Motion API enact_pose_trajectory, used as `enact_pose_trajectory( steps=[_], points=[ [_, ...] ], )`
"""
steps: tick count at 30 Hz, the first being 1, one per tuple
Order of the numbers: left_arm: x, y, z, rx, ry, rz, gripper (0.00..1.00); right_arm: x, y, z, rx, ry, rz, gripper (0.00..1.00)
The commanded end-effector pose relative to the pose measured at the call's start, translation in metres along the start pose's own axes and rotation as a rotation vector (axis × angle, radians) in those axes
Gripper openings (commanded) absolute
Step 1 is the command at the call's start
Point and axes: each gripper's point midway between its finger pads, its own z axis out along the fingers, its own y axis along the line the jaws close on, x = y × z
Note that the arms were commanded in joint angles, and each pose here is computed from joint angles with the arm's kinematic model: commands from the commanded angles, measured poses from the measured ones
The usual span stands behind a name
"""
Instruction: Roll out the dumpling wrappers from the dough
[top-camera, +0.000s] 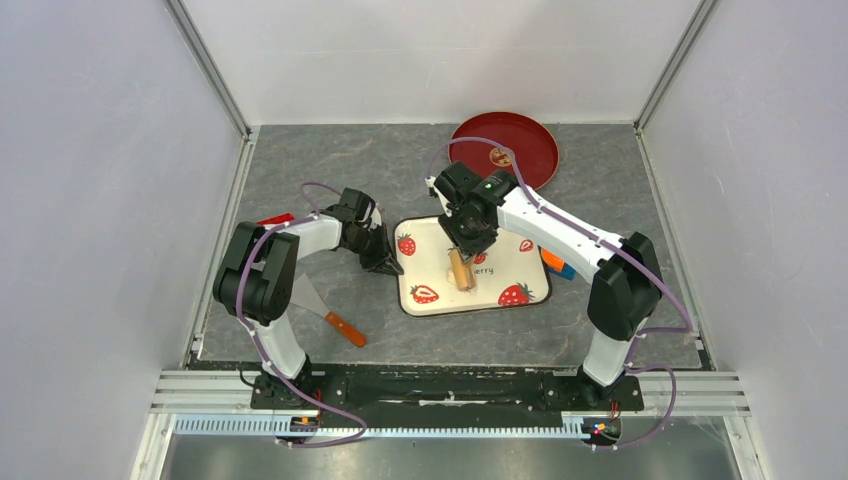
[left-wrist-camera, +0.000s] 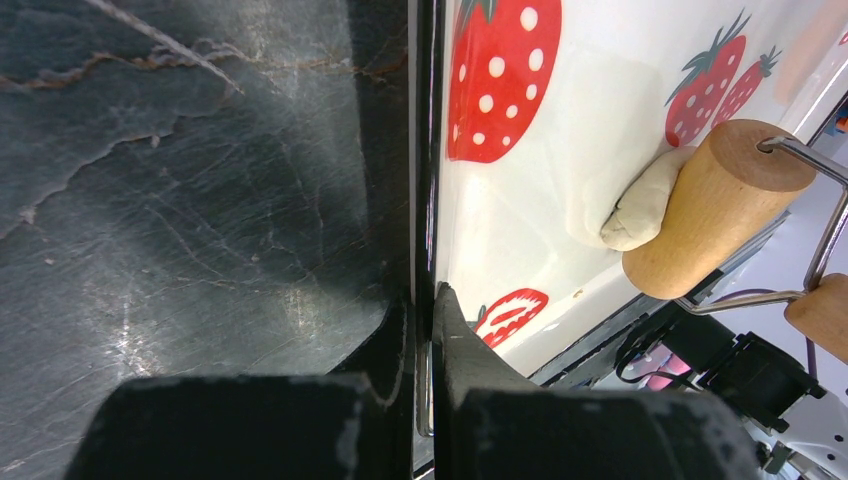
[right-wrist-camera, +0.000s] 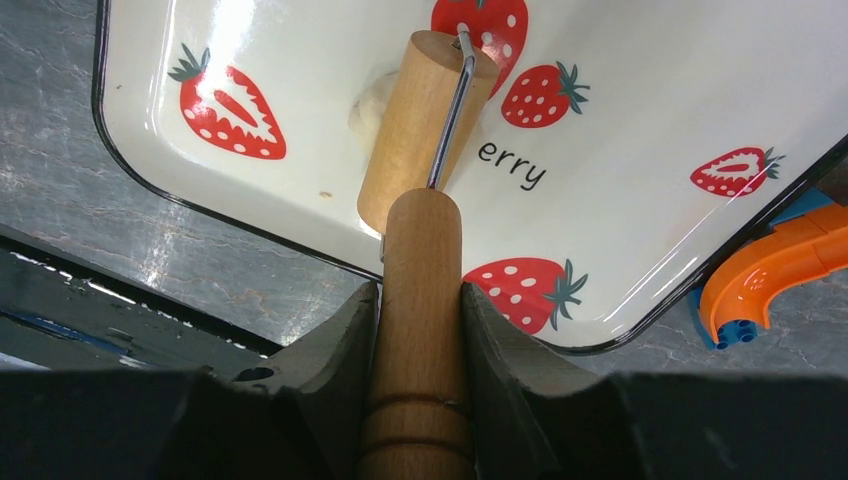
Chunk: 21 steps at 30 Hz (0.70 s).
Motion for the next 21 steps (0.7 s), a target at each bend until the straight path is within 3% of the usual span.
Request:
enact_pose_trajectory(
  steps=[1, 21],
  points=[
    [0.0226, 0.0369, 0.0255, -0.163, 0.055, 0.028, 0.02, 0.0189, 0.0943, 0.0589, -0.38, 0.132, 0.009, 0.0],
    [0.0234, 0.0361, 0.0254, -0.167, 0.058, 0.032, 0.02, 0.0208, 0.0887, 0.0643, -0.347, 0.145, 0.008, 0.0]
  ],
)
